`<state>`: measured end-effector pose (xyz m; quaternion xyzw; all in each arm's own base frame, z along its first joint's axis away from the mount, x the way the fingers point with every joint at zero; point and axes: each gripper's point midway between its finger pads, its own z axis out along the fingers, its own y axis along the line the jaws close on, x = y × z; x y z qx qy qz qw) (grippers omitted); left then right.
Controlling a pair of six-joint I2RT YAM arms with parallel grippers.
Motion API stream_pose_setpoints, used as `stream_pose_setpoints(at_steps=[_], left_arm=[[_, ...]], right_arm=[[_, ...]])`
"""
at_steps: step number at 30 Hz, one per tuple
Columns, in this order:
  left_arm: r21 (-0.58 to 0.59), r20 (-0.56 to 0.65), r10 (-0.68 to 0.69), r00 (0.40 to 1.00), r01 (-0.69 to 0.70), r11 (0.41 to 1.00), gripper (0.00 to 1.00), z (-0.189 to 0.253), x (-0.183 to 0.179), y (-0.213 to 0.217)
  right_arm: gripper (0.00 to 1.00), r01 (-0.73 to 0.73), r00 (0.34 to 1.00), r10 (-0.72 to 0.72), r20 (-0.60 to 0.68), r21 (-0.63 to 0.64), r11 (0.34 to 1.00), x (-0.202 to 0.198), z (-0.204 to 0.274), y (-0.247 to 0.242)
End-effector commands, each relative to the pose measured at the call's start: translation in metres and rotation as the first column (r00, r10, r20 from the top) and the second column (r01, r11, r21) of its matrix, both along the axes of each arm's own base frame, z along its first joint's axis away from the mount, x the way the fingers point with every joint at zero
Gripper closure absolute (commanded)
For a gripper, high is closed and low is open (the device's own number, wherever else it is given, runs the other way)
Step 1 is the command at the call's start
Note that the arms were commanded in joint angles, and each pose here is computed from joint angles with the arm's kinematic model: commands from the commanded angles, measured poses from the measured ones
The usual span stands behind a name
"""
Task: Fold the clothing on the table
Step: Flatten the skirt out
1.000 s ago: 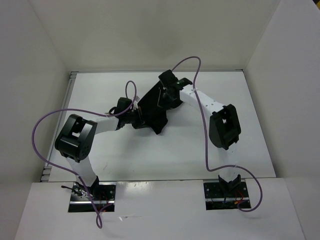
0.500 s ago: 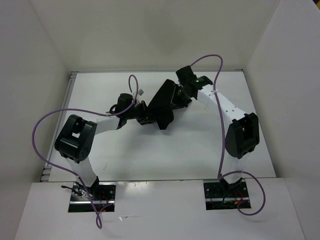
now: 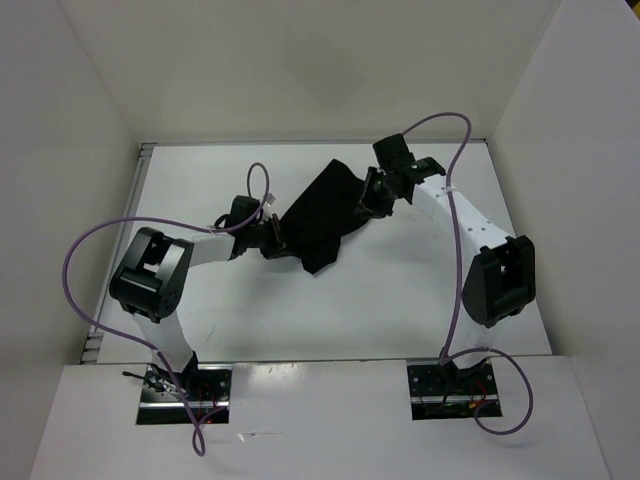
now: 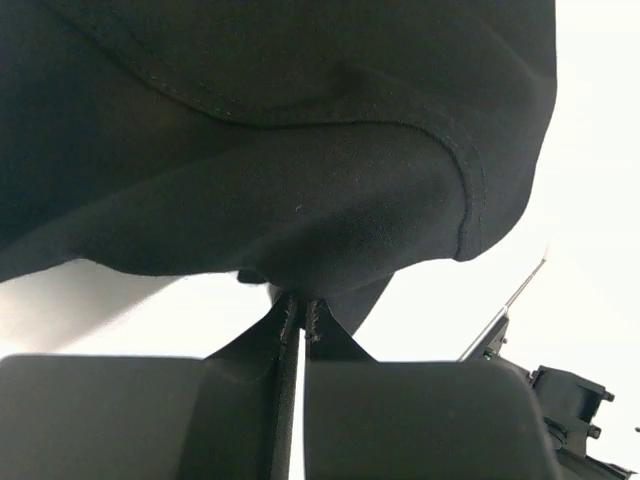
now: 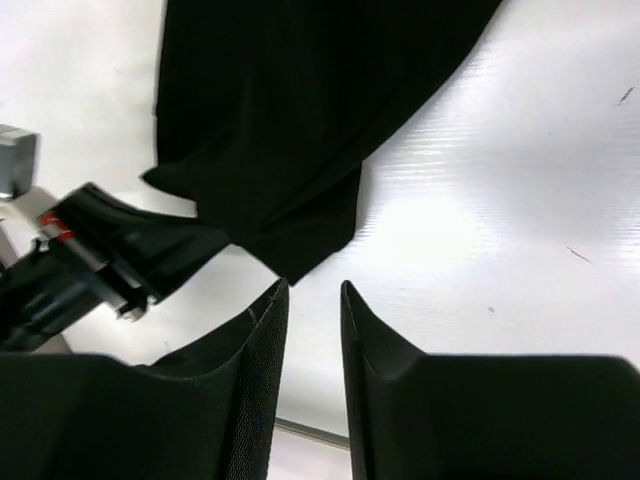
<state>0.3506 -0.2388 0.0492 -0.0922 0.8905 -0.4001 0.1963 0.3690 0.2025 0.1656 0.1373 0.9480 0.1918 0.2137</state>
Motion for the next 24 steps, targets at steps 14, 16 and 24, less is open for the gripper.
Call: stream_pose_setpoints(at_steps=[14,16,24], left_arm=[[0.011,-0.002,-0.028,1.000,0.028,1.000,1.00,-0.009,-0.003,0.000],[0.011,-0.002,-0.028,1.000,0.028,1.000,1.00,-0.009,-0.003,0.000],[0.011,-0.002,-0.028,1.000,0.028,1.000,1.00,-0.009,-0.003,0.000]], right_arm=[[0.61,-0.234,0.964,0.245,-0.103,0.105,0.967,-0.029,-0.075,0.115],[0.61,-0.246,0.961,0.257,-0.101,0.109,0.963,-0.023,-0.080,0.121],[0.61,-0.291,0.938,0.302,-0.171,0.090,0.953,-0.023,-0.124,0.135]])
